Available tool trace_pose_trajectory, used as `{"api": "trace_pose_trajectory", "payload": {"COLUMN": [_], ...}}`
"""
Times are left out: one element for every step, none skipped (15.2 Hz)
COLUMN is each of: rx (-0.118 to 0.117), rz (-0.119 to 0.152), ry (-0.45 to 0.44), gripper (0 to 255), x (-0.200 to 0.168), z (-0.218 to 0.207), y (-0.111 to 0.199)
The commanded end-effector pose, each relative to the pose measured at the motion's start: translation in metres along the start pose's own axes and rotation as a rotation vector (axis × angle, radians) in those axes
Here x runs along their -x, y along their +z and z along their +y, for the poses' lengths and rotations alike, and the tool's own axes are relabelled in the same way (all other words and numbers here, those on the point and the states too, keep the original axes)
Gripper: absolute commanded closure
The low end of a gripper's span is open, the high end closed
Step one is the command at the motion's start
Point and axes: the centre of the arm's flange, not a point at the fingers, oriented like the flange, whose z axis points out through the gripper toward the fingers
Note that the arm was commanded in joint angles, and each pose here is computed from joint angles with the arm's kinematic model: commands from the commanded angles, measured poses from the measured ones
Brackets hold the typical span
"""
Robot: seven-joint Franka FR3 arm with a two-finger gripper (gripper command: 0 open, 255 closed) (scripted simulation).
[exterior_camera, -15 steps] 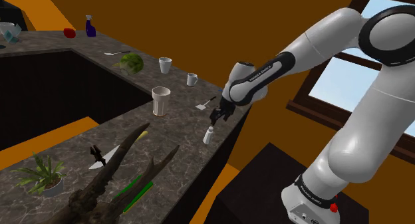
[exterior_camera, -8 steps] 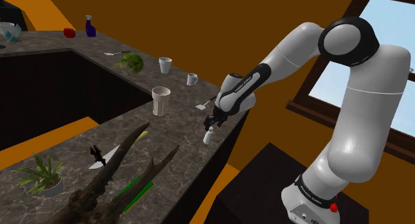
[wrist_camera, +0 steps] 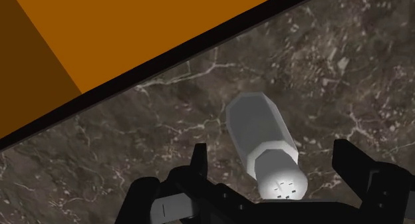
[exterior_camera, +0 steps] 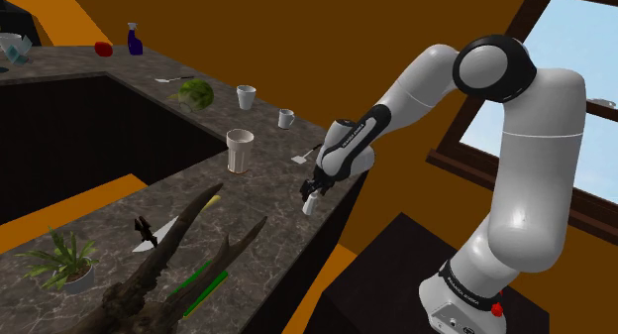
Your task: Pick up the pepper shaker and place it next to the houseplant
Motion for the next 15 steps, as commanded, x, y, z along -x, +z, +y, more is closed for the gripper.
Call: {"api": "trace_pose_trajectory", "payload": {"rx": [0.000,0.000,0.000,0.000,0.000,0.000,0.000,0.000,0.000,0.000,0.000,0.000,0.000,0.000,0.000], "rz": [0.000,0.000,0.000,0.000,0.000,0.000,0.000,0.000,0.000,0.000,0.000,0.000,0.000,0.000,0.000], "ry": [0.000,0.000,0.000,0.000,0.000,0.000,0.000,0.000,0.000,0.000,0.000,0.000,0.000,0.000,0.000], "gripper": [0,0,0,0,0,255,255,255,255,255,255,255,255,255,255], "x": [0.0001,0.0001,0.0001,0.0001,0.0001,0.0001,0.0001,0.0001,0.0000,0.0000,0.0000,0.0000,0.0000,0.0000,0.0001], "z": [0.0002,0.0002,0.0002,0.0002,0.0002,0.0002,0.0002,0.0002,0.0002,0.0002,0.0002,0.0002,0.0002,0.0002,0.0002], "y": [0.0009,0.0009,0.0009,0.0009,0.0008,0.0008,0.0008,0.0008,0.0008,0.0008,0.0008,0.0009,0.0009,0.0009,0.0009]}}
